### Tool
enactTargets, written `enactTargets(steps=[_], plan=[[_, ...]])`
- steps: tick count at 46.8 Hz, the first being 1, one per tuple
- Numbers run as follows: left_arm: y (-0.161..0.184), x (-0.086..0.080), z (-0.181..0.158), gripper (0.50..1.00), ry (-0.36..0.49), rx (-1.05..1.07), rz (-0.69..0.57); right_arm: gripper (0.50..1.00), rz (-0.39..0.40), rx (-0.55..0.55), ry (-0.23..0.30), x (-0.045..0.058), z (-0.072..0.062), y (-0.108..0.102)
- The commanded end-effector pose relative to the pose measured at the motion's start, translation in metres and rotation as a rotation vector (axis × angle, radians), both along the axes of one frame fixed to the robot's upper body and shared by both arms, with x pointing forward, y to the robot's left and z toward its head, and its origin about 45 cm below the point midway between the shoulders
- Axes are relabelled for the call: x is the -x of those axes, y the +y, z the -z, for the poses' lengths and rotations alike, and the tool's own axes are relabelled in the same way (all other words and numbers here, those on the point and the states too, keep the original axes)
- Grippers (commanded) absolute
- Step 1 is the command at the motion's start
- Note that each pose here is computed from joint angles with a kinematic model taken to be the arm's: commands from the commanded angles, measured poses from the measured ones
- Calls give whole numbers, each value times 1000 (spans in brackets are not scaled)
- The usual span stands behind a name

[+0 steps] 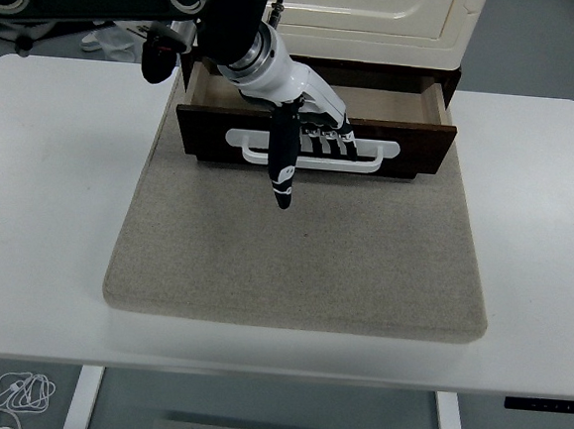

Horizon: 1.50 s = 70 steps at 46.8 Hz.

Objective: Open the drawer under the combination cabinet

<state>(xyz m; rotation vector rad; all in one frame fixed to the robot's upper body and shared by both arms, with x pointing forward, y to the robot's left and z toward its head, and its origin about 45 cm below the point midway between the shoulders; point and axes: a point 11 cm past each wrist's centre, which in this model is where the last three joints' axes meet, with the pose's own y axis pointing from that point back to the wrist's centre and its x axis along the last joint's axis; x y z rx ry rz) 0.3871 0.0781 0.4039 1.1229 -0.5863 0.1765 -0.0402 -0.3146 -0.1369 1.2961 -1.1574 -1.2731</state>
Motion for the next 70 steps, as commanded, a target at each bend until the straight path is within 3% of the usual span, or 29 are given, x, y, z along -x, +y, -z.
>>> enactTargets(steps=[1, 36, 57, 70], plan=[[1, 2, 1, 1000, 4, -3, 5, 926, 0, 0, -1, 0, 0, 0], [1, 12, -8, 1000, 7, -1, 40, 926, 0, 0, 0, 0, 0, 0], [5, 8, -15, 1000, -11, 22, 18, 926, 0, 0, 0, 0, 0, 0], [12, 7, -42, 1000, -58, 47, 11, 926, 0, 0, 0, 0, 0, 0]])
